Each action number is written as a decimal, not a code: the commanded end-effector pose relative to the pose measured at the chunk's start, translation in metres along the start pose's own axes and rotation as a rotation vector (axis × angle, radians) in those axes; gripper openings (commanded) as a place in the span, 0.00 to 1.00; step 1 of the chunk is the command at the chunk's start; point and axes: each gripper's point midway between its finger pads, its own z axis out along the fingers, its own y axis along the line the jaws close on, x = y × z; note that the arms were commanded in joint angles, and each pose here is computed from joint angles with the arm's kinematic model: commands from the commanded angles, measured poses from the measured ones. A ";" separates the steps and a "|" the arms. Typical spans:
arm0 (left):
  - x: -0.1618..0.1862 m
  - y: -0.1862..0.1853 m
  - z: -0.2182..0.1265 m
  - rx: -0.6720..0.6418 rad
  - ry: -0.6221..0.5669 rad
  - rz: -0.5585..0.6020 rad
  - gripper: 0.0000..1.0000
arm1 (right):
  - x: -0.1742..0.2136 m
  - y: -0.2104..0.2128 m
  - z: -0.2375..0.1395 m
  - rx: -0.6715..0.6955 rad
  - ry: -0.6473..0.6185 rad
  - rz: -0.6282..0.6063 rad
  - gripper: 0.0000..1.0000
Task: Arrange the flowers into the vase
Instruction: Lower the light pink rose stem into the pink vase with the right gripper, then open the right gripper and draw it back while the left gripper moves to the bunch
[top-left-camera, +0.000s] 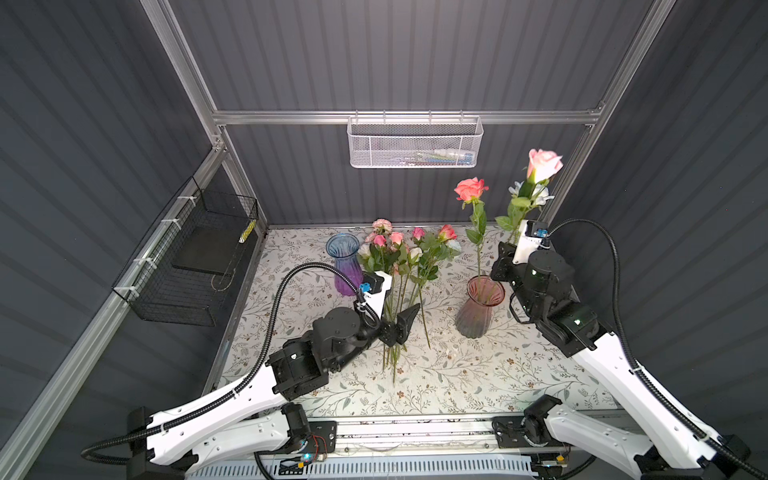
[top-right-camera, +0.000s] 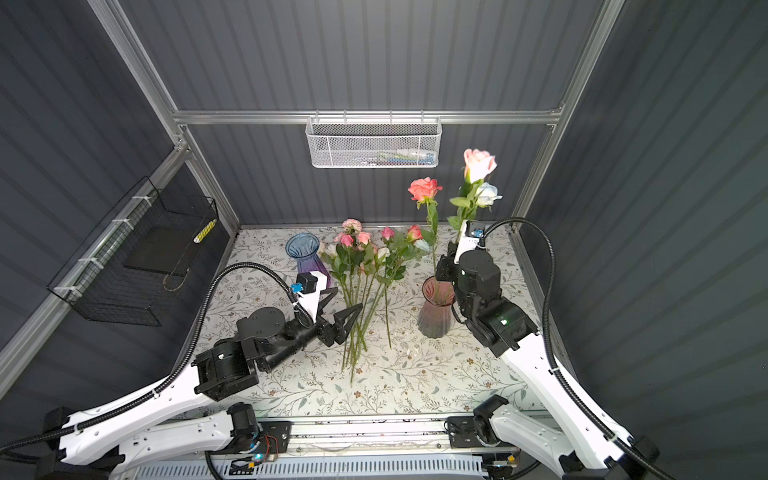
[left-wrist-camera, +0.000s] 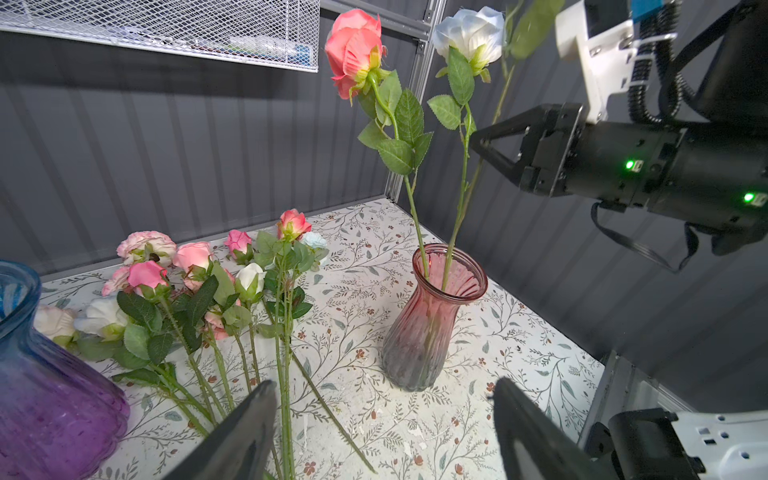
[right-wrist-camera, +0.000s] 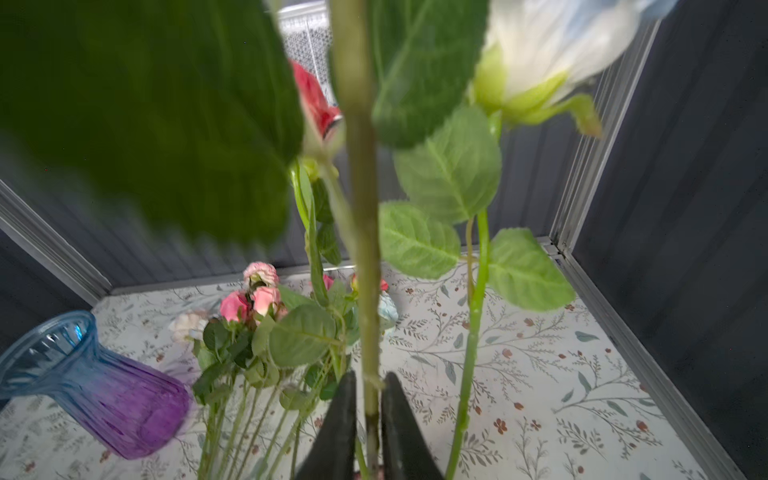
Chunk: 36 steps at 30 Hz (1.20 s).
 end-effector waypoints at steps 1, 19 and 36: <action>0.007 0.002 0.003 -0.016 0.011 0.009 0.84 | 0.026 0.001 0.001 -0.020 0.086 0.010 0.24; 0.033 0.017 0.037 -0.152 0.079 0.008 0.95 | 0.042 -0.007 -0.050 -0.091 0.178 0.061 0.57; 0.158 0.131 0.151 -0.442 0.655 -0.163 0.46 | 0.103 -0.039 -0.060 -0.030 0.180 0.185 0.46</action>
